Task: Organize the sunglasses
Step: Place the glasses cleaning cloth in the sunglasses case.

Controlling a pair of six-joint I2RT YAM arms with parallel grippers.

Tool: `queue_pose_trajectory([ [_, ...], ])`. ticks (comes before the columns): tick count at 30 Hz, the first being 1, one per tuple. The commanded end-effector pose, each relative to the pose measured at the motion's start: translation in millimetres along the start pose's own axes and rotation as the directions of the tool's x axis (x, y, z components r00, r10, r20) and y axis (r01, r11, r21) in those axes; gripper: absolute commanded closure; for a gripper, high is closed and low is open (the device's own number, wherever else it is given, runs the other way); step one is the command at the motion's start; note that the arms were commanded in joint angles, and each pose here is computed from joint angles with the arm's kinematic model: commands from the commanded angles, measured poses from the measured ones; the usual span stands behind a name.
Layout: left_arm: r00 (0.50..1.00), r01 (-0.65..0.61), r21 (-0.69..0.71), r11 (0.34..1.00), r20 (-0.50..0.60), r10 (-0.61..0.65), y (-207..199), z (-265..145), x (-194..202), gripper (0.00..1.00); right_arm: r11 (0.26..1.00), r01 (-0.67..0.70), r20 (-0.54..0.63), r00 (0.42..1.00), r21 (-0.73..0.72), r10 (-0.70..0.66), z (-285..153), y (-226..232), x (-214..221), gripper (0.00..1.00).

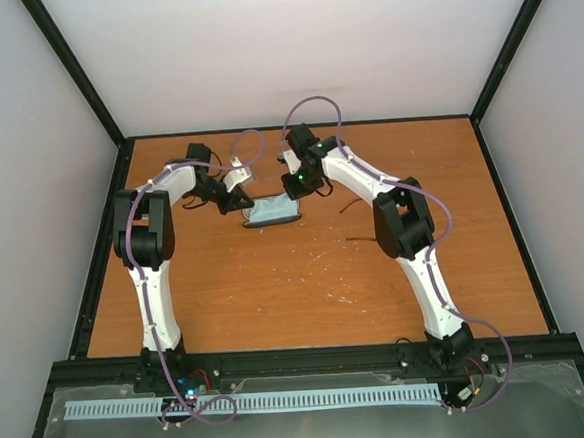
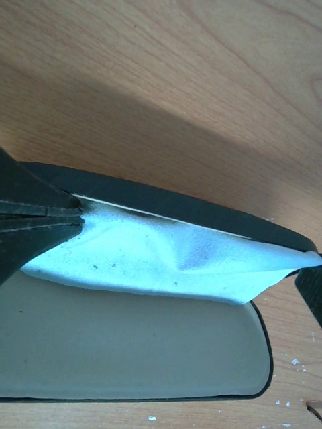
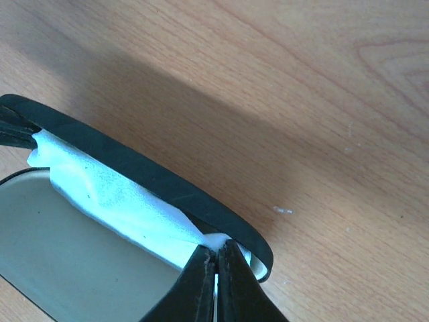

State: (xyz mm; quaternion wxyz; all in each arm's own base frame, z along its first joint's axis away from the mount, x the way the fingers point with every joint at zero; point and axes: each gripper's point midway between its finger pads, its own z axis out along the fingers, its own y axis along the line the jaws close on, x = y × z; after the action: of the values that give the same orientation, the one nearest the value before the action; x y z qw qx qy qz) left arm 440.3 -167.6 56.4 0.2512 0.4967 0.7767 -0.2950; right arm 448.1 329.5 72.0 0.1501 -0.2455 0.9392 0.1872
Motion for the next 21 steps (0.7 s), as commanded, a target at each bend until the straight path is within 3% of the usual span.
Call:
queue_pose_trajectory([
  [1,1.0,-0.027,-0.002,1.0,0.008,0.027,5.2,-6.3,-5.0,0.99,1.0,-0.013,-0.006,1.0,0.012,0.013,5.9,-8.3,-2.7,0.97],
  [12,0.999,-0.035,-0.02,0.999,0.014,0.035,9.0,-10.1,-10.4,0.91,0.999,-0.02,-0.043,0.999,0.026,0.021,11.3,-12.3,6.1,0.97],
  [18,0.999,-0.037,-0.024,0.999,0.014,0.037,8.8,-12.1,-12.0,0.75,0.998,-0.026,-0.031,0.999,0.053,0.028,6.5,-15.6,2.0,0.97],
  [21,0.999,-0.036,-0.025,0.999,0.015,0.037,7.5,-13.5,-12.8,0.69,0.997,-0.029,-0.021,0.999,0.067,0.031,2.9,-17.1,-0.4,0.92],
])
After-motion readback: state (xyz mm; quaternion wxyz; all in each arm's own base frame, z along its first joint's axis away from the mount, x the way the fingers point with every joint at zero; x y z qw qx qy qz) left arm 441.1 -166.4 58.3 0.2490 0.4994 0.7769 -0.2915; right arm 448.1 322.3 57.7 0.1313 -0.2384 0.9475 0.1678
